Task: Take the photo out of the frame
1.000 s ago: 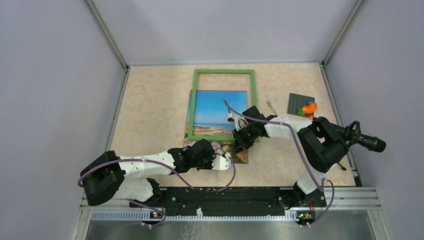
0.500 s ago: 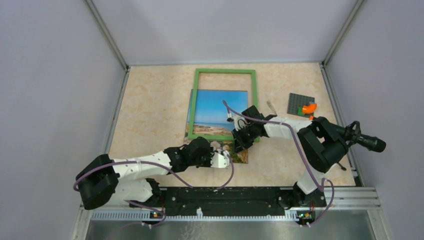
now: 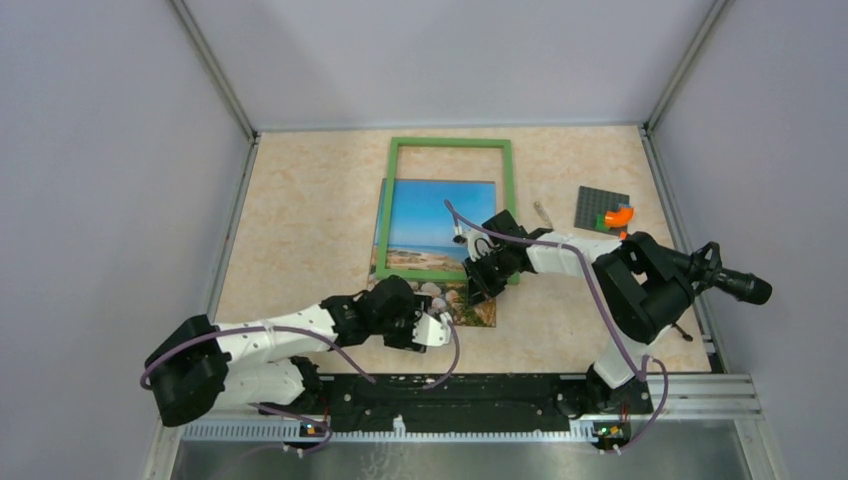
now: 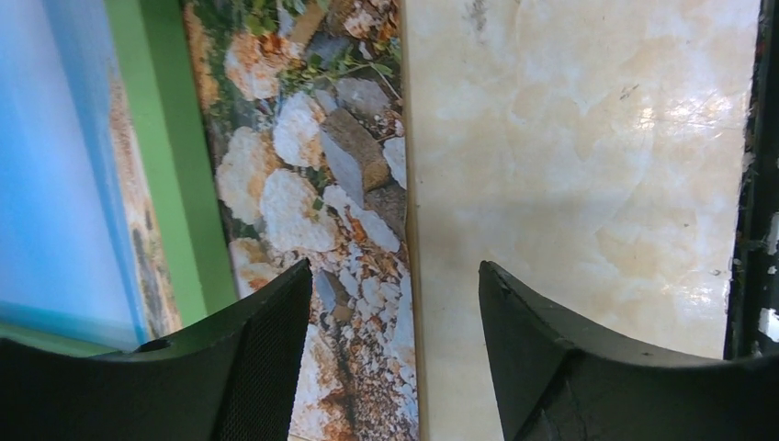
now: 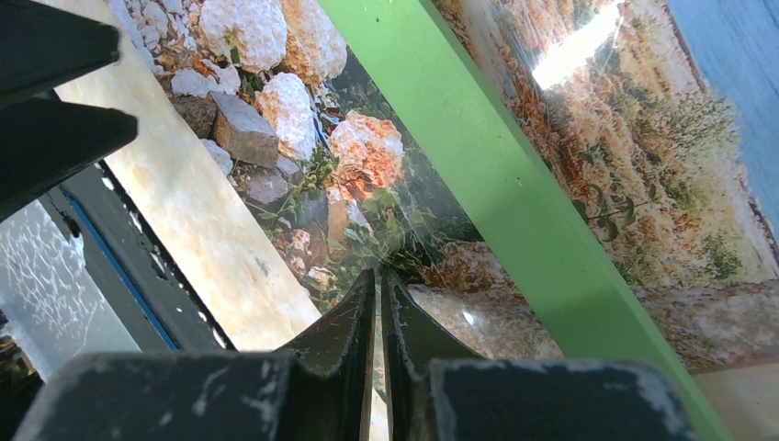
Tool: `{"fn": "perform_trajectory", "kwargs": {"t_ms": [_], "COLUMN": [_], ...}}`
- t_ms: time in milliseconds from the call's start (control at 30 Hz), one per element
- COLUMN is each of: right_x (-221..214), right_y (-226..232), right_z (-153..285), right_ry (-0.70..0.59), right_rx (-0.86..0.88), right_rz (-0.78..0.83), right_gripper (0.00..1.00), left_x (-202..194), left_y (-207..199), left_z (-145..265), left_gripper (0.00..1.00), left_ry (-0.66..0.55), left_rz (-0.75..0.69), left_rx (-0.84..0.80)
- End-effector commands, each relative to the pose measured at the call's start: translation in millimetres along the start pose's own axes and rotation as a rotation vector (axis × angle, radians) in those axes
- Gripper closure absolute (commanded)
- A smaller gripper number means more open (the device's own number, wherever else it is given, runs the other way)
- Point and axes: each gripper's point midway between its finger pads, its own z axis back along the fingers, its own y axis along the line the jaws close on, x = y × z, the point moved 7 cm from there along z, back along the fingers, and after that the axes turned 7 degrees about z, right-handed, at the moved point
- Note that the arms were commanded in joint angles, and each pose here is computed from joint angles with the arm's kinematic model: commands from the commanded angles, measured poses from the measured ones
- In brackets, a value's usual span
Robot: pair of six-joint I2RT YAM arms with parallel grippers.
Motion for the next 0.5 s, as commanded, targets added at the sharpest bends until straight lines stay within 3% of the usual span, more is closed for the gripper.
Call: {"fn": "perform_trajectory", "kwargs": {"t_ms": [0, 300, 467], "right_x": [0.5, -0.3, -0.1], "right_y": [-4.4, -4.4, -4.4], "right_z": [-5.8, -5.5, -5.4], "right_ry": [0.026, 0.031, 0.031], "right_rx": [-0.033, -0.034, -0.034], "right_rz": [0.028, 0.027, 0.027], "right_gripper": [0.93, 0.93, 0.93], "left_x": [-2.2, -4.7, -4.8], "left_y": [1.8, 12.3, 17.9], "left_z": [-12.5, -22.3, -20.3], "left_gripper": [0.28, 0.33, 0.42], "left_ry": [0.018, 0.059, 0.070], "left_rz": [-0.014, -0.014, -0.006], "left_rx": [-0.009, 0.048, 0.038]}}
